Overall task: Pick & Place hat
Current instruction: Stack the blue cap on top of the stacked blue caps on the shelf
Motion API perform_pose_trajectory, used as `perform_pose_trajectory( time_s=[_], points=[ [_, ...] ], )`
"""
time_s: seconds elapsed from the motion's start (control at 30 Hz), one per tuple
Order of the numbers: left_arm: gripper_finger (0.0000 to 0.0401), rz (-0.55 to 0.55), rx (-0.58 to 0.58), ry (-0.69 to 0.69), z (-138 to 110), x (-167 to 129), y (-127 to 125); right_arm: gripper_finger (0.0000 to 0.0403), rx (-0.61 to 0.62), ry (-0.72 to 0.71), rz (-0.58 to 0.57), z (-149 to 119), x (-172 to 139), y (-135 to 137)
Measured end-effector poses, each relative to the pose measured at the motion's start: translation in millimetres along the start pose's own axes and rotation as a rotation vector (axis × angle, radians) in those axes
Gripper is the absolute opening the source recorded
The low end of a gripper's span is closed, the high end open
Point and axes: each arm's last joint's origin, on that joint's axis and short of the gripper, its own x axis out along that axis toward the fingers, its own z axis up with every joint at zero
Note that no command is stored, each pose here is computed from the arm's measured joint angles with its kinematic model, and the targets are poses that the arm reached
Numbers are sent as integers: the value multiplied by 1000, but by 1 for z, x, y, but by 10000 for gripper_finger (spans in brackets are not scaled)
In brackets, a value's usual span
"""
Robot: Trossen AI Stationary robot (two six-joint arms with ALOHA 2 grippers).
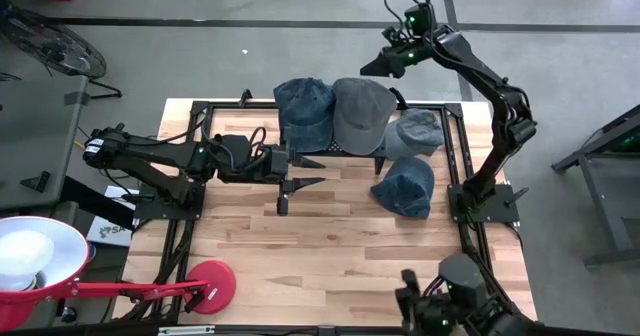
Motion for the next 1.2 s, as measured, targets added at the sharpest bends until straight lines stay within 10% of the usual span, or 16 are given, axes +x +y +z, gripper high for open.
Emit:
perform_pose_trajectory(
  time_s=[0.53, 1.2],
  points=[
    [117, 11, 0, 1, 0, 0, 0, 165, 102, -223, -535, 8, -68, -10],
    [117, 10, -4, 2, 0, 0, 0, 140, -27, -34, -640, -50, -99, 133]
  ],
)
